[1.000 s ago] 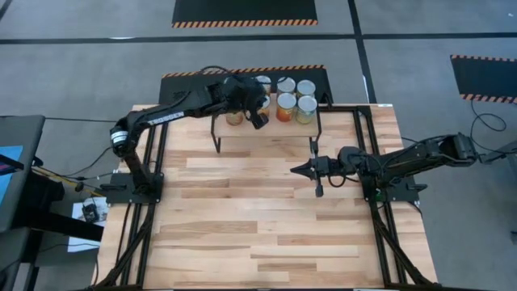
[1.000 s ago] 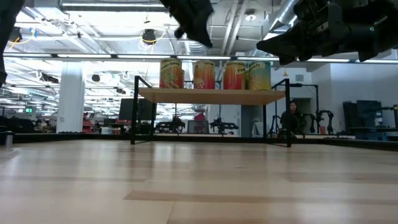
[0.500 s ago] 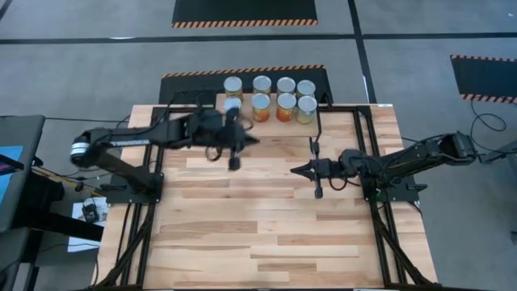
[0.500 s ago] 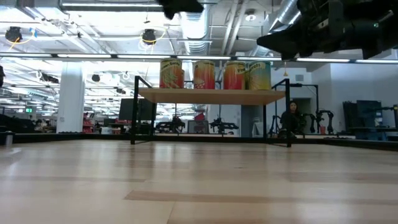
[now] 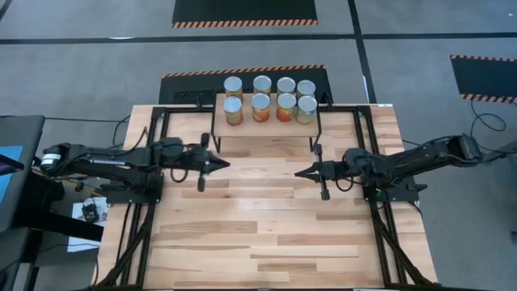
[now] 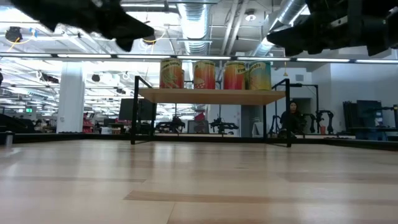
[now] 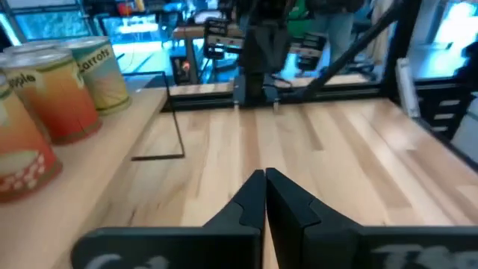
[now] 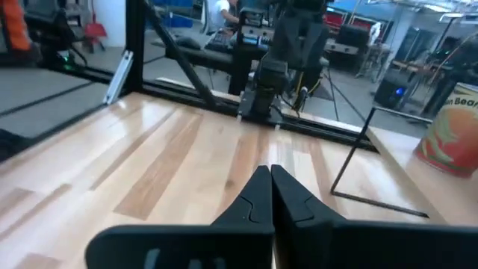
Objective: Pick and place cans onto a shelf
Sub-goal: Return to Home Position
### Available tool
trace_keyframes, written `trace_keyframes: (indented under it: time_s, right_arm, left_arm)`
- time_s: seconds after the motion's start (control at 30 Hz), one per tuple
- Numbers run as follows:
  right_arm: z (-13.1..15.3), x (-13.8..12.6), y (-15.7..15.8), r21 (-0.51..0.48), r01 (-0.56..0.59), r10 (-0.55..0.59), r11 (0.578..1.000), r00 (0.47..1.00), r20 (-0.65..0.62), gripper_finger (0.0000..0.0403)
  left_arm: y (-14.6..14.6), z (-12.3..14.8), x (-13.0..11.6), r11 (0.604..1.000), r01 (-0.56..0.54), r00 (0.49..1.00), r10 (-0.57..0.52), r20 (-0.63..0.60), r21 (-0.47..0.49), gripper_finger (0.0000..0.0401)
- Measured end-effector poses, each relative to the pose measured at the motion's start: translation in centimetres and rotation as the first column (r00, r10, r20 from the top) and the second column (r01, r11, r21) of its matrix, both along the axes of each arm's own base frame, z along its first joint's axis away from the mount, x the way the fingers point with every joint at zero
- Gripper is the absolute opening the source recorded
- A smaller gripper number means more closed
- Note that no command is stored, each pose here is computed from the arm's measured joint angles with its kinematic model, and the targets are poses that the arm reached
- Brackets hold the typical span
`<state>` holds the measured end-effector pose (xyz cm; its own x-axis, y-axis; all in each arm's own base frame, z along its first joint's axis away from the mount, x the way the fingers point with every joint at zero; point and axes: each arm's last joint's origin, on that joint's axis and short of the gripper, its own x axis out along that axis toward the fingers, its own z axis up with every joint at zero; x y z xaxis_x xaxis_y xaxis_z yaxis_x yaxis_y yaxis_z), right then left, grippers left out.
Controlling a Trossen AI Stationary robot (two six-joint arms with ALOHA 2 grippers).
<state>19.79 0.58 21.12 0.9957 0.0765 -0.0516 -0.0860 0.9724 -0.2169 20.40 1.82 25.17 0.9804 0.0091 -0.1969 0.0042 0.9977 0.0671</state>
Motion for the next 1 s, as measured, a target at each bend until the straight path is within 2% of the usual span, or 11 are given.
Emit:
trace_keyframes:
  time_s: [0.13, 0.43, 0.83, 1.0]
  right_arm:
    - [0.1, -0.9, -0.9, 0.026, 0.0, 0.0, 1.0, 0.999, -0.036, 0.0004]
    - [-1.6, -5.0, -2.6, 0.066, 0.074, -0.077, 0.995, 0.996, 0.043, 0.0004]
    - [-2.4, -9.0, -3.8, 0.102, 0.132, -0.138, 0.986, 0.989, 0.05, 0.0003]
    - [-3.0, -10.1, -4.0, 0.11, 0.178, -0.189, 0.978, 0.977, 0.096, 0.0007]
  left_arm:
    - [-0.3, -1.9, -2.3, 1.0, 0.005, 1.0, -0.004, 0.031, -0.028, 0.0]
    - [-0.6, -4.3, -5.7, 0.999, -0.003, 0.994, 0.008, 0.107, -0.048, 0.0]
    - [-0.3, -7.5, -8.7, 0.995, -0.052, 0.979, 0.067, 0.192, -0.079, 0.0]
    - [-0.2, -8.3, -9.6, 0.992, -0.097, 0.974, 0.111, 0.195, -0.078, 0.0]
